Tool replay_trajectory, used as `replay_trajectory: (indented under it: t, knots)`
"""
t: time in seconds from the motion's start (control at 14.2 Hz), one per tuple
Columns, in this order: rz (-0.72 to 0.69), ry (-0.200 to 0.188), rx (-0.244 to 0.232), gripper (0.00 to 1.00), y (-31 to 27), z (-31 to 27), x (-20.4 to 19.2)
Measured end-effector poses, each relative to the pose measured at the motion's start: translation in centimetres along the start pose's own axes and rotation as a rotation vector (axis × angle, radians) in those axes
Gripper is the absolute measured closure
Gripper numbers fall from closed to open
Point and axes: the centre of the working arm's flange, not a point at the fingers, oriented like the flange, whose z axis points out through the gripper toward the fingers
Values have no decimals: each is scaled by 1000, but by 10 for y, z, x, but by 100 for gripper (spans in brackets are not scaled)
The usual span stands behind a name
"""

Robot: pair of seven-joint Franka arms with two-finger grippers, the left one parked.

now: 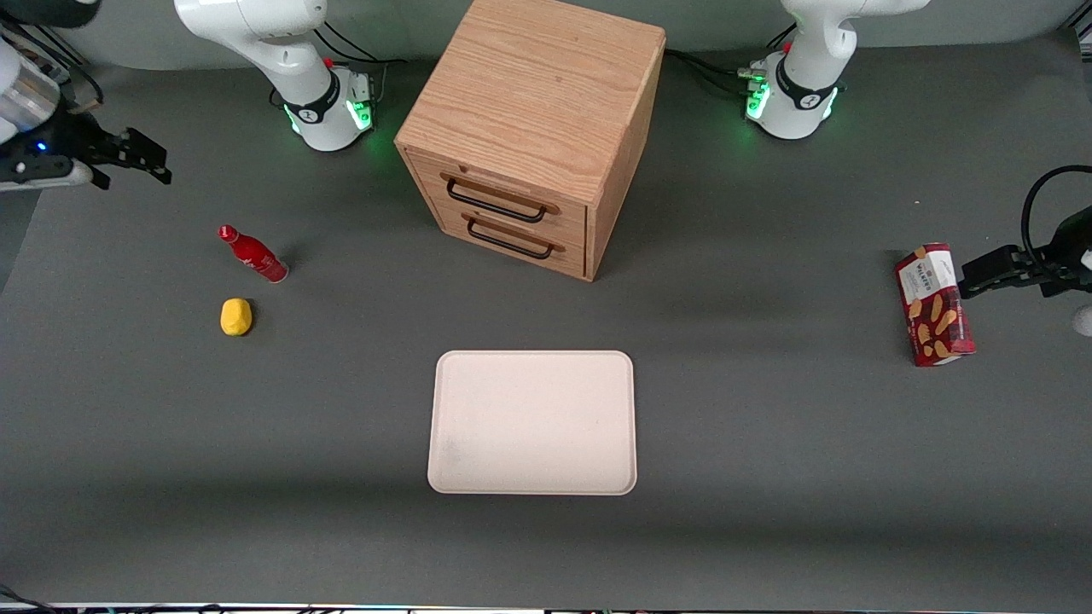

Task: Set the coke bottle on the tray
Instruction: 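Move the right gripper over the red Coca-Cola bottle lying on the table, then lower the open right gripper around the bottle's body and close it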

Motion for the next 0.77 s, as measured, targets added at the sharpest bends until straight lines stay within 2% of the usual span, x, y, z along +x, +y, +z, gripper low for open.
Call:
replay_trajectory:
  t: [0.77]
  knots:
    - [6,44,18,0,-4,136,-3]
